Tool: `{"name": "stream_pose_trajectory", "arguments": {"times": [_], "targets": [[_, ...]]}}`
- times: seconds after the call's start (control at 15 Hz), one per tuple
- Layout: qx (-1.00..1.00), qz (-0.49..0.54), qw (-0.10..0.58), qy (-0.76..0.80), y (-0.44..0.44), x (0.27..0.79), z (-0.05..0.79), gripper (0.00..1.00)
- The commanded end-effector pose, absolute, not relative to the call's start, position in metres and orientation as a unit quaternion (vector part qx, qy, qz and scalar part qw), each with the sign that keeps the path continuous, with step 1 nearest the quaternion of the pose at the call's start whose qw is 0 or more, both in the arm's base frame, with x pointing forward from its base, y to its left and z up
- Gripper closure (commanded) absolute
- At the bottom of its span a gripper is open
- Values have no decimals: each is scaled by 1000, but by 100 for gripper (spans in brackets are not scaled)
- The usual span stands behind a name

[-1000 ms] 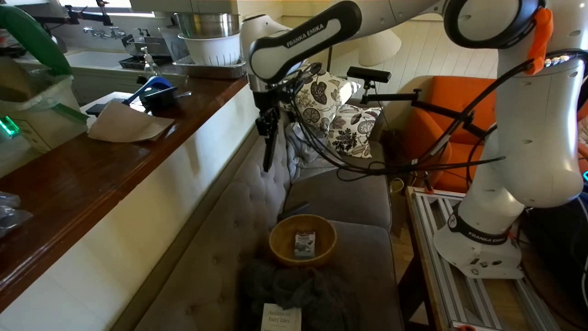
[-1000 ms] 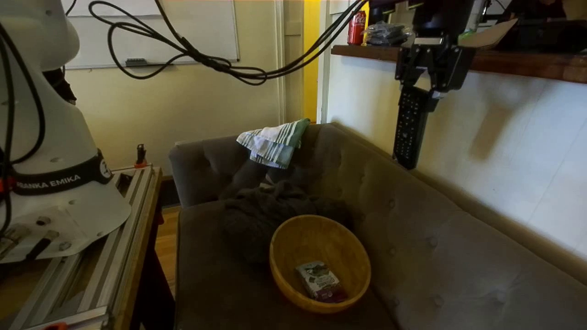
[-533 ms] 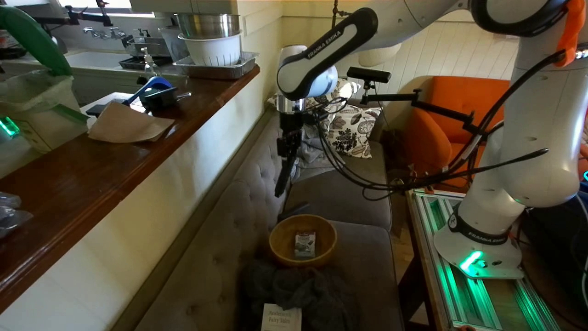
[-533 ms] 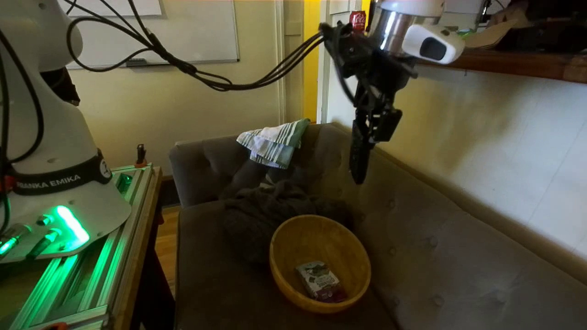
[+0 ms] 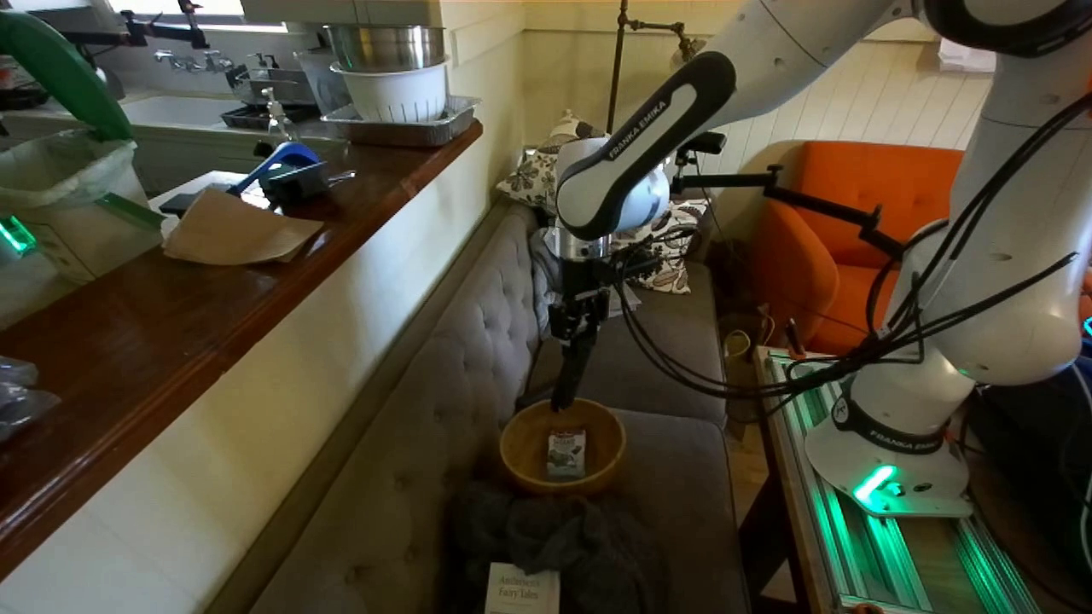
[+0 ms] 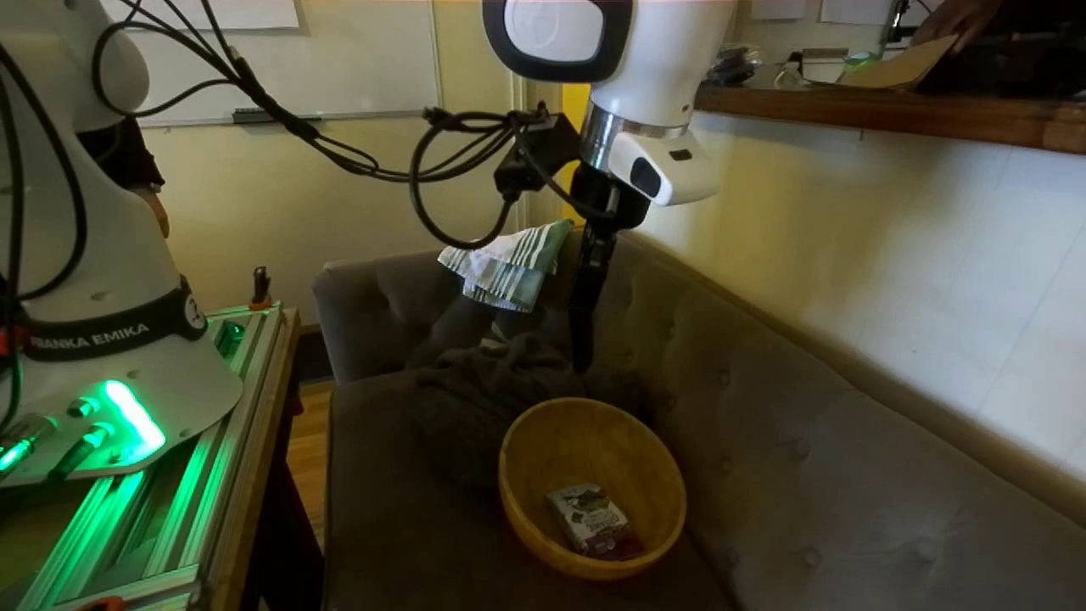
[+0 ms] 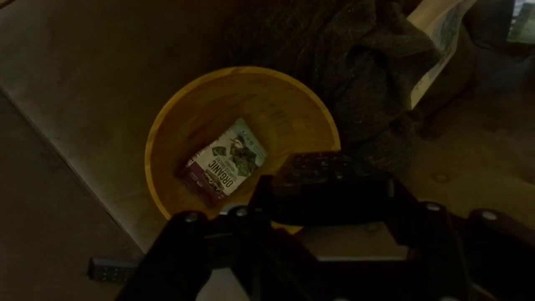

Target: Remove the black remote from the top counter and put it in the wooden bowl

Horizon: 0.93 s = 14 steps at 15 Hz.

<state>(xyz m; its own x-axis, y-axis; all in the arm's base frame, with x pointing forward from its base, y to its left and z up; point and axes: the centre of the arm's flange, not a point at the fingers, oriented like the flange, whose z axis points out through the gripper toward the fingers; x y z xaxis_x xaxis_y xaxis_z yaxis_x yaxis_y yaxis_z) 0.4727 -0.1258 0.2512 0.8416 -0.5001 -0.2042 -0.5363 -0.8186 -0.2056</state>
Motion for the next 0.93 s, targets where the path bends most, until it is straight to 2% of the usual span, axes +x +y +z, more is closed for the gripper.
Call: {"name": "stream_pose_trajectory", "arguments": {"times": [0.0, 0.2, 0.27, 0.53, 0.6, 0.87], "targets": [[-922, 46, 166, 348, -92, 499, 246, 61], [-901, 63, 153, 401, -74, 519, 231, 61], [-917, 54, 147, 366, -81, 500, 240, 36], [-908, 68, 142, 387, -74, 510, 225, 36], [-908, 68, 142, 388, -75, 510, 225, 61], [-895, 85, 173, 403, -92, 500, 178, 61]]}}
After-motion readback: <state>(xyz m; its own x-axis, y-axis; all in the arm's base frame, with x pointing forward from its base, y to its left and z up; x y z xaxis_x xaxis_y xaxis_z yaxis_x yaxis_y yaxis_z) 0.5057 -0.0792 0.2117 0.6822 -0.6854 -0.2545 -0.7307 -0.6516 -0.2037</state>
